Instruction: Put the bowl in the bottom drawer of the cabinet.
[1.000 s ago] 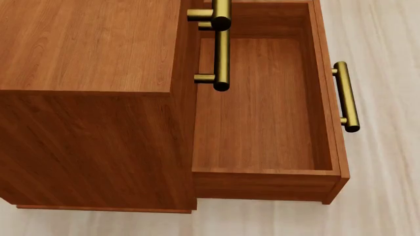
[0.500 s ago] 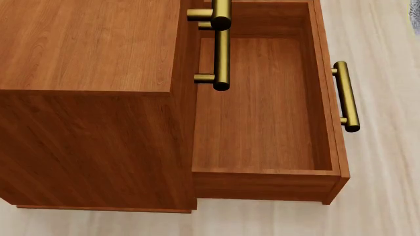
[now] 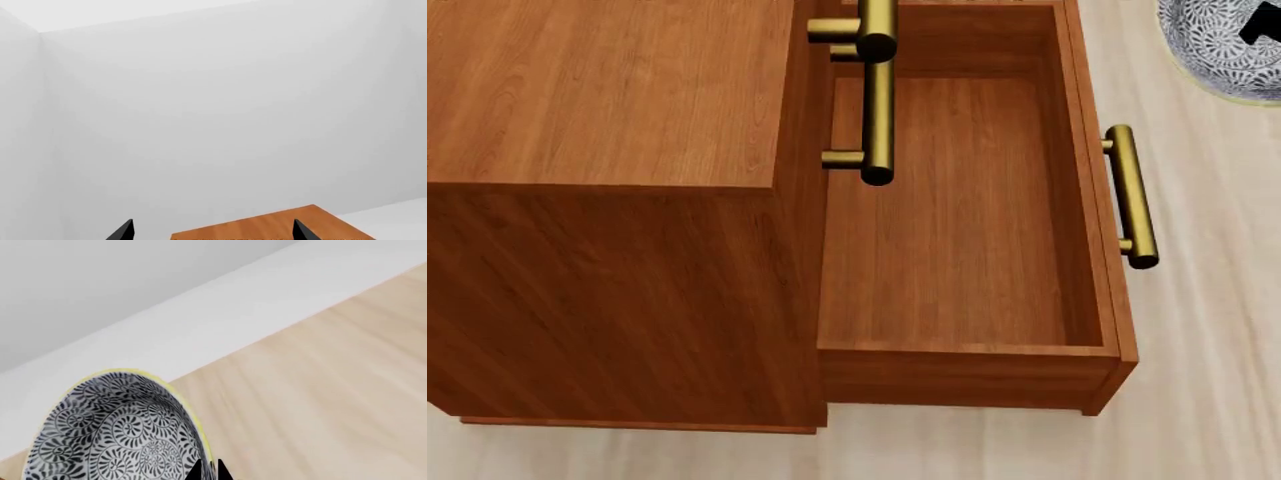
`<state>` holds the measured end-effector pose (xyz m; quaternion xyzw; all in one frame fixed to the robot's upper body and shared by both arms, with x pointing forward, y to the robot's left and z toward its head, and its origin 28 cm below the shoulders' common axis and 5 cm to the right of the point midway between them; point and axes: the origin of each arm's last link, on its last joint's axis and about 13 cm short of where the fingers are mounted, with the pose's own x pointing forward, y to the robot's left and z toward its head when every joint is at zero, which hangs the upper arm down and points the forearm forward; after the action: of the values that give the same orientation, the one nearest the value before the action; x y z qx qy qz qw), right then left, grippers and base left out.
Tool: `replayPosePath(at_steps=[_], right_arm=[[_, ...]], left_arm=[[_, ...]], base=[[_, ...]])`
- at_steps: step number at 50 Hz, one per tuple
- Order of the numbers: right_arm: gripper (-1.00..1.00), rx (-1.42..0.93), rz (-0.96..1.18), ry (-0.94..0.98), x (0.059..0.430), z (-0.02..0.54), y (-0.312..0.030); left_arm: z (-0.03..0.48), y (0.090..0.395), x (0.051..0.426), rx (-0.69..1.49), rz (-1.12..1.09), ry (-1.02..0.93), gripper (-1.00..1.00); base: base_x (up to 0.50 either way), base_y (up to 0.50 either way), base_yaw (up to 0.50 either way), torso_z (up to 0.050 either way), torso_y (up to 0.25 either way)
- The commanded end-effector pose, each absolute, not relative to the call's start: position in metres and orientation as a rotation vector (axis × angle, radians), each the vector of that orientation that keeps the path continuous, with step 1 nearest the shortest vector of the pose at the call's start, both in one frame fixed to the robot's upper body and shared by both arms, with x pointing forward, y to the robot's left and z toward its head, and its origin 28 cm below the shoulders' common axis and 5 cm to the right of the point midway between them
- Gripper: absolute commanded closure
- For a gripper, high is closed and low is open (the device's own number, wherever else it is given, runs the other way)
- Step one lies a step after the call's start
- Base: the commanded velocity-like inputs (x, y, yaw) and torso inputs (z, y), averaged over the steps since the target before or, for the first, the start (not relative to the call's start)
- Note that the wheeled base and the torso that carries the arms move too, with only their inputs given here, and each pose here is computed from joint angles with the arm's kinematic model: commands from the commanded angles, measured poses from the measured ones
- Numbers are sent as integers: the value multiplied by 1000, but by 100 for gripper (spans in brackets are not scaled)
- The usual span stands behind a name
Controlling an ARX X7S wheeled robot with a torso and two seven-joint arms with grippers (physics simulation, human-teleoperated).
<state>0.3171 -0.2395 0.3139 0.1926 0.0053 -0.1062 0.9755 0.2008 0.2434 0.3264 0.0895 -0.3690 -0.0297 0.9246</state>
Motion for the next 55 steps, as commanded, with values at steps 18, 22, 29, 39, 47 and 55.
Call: replayPosePath(at_steps=[18, 22, 29, 39, 47, 55], right_arm=[[100, 209, -107, 59, 338, 335, -205], [100, 199, -95, 64, 339, 337, -203], [100, 153, -78, 89, 341, 337, -199], [100, 69, -49, 126, 340, 337, -196], [100, 31, -26, 147, 342, 335, -192], [100, 2, -5, 170, 342, 331, -189]], left_arm=[[324, 251, 182, 184, -63, -754, -100], [323, 251, 182, 182, -63, -754, -100], [323, 251, 180, 184, -63, -757, -100], [323, 251, 179, 183, -62, -760, -100], [322, 252, 178, 183, -62, -761, -100], [321, 252, 177, 183, -60, -762, -100]], base=[[0, 0, 0, 0, 0], [0, 0, 0, 0, 3], [0, 0, 0, 0, 0], [0, 0, 0, 0, 0], [0, 0, 0, 0, 1], [0, 0, 0, 0, 0]])
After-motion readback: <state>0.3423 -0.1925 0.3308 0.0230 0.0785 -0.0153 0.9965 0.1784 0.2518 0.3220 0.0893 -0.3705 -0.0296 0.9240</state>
